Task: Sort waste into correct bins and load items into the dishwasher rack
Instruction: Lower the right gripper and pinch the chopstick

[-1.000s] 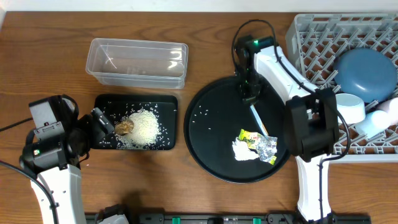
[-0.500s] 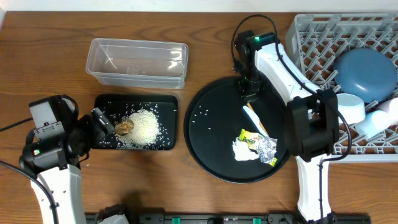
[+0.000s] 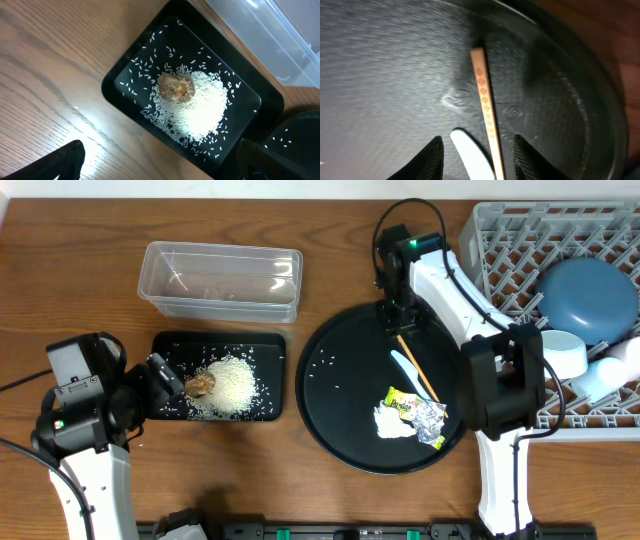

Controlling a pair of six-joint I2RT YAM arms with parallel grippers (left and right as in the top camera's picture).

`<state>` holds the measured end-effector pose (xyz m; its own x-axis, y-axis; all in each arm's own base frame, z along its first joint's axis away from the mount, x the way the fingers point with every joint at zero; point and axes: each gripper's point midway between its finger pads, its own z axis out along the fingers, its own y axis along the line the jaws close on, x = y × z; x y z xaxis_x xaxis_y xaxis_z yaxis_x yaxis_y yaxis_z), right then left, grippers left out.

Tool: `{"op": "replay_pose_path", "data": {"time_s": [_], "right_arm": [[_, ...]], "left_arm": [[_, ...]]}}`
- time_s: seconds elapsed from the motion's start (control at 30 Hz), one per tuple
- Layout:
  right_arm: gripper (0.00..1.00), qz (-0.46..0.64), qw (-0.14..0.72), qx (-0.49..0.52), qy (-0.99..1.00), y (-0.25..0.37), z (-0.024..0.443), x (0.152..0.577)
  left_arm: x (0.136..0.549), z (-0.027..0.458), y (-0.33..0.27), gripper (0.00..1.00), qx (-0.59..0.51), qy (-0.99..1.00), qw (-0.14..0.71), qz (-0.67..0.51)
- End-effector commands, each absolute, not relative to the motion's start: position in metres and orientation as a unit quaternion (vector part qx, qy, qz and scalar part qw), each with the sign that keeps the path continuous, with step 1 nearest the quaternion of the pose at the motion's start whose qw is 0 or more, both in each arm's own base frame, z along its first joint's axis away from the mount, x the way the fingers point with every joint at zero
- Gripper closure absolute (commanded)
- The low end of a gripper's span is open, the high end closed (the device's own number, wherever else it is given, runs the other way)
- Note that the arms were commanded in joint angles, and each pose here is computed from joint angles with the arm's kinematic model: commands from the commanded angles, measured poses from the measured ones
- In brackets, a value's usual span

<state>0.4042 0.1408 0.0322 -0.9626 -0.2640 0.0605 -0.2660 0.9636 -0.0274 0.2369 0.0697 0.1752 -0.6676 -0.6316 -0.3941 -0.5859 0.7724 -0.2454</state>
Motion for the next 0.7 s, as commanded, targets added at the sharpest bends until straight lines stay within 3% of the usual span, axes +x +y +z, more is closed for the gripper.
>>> {"op": "replay_pose_path", "data": {"time_s": [0.0,0.37,0.6,0.67], "right_arm": [[0.6,0.05,0.041,0.114,-0.991,0.125,0.02,0.398],[0.68,0.055,0.068,0.114,-0.99,0.111,-0.016,0.379],[0.96,0.053,0.063,0.118,-0.99,0.111,-0.018,0.38],[0.99,0.054,0.068,0.118,-0.989,0.111,-0.018,0.378]], "left_arm": [[0.239,0.182,0.072,0.02,-0.326,0.912,0.244,-0.044],[0.239,0.182,0.072,0.02,-0.326,0.912,0.244,-0.044],[0.239,0.182,0.072,0.02,-0.326,0.912,0.244,-0.044],[0.239,0.182,0.072,0.02,-0.326,0.912,0.244,-0.044]]}}
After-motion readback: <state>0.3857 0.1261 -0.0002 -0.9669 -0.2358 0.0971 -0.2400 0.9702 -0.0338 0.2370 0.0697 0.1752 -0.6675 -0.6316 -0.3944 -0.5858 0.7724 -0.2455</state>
